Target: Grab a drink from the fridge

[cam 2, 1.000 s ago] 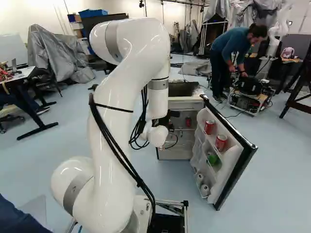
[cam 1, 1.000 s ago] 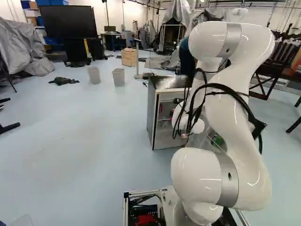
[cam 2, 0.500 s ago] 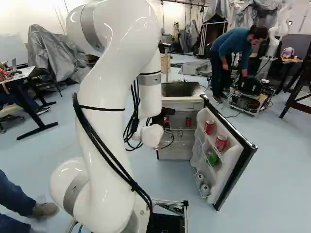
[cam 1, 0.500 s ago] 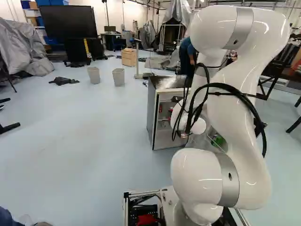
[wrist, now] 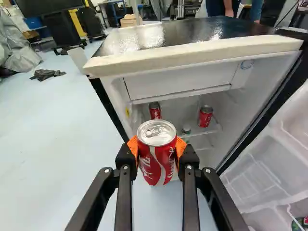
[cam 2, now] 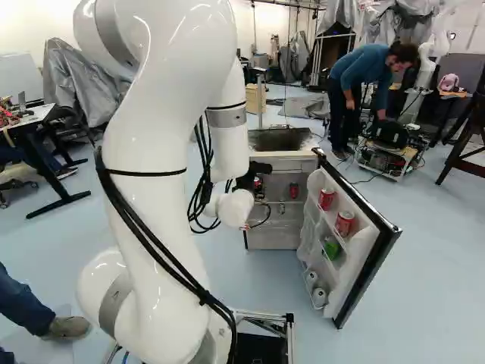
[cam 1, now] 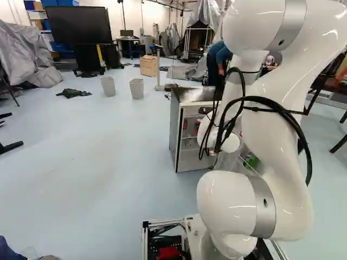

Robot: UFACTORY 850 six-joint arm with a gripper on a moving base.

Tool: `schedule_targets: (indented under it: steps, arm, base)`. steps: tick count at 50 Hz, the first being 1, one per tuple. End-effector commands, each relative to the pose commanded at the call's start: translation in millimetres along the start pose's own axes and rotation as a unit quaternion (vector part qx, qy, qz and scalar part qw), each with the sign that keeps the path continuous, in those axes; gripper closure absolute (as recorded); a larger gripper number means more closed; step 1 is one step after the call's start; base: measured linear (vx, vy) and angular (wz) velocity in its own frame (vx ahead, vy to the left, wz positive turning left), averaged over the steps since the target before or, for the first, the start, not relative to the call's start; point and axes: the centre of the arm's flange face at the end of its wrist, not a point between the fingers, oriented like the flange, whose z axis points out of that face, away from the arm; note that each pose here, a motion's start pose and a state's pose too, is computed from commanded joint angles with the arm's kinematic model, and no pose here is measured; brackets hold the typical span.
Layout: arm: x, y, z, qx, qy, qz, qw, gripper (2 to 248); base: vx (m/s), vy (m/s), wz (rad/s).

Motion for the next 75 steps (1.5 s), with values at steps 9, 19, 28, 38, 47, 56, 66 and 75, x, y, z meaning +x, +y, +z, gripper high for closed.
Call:
schedule_targets:
  steps: [9, 19, 28, 38, 47, 56, 66, 75]
  arm:
    - [8.0, -1.2, -5, 0.000, 0.010, -0.003, 0.9999, 154]
    - [16.8, -2.6, -11, 0.000, 0.022, -0.005, 0.9998, 154]
    - [24.5, -3.7, -16, -0.001, 0.030, -0.008, 0.9995, 154]
    - [33.7, -4.8, -18, 0.000, 0.038, -0.012, 0.9992, 154]
    - [41.2, -5.5, -18, 0.000, 0.039, -0.015, 0.9991, 154]
    - [47.7, -6.1, -18, -0.001, 0.034, -0.018, 0.9993, 154]
    - [54.7, -6.8, -18, -0.003, 0.026, -0.022, 0.9994, 154]
    - [61.0, -7.4, -18, -0.004, 0.020, -0.025, 0.9995, 154]
  base:
    - [0.000, 0.000, 0.000]
    - [0.000, 0.000, 0.000]
    - [0.000, 0.000, 0.000]
    - [0.000, 0.000, 0.000]
    - [0.000, 0.000, 0.000]
    - [0.000, 0.000, 0.000]
    - [0.000, 0.000, 0.000]
    - [0.000, 0.000, 0.000]
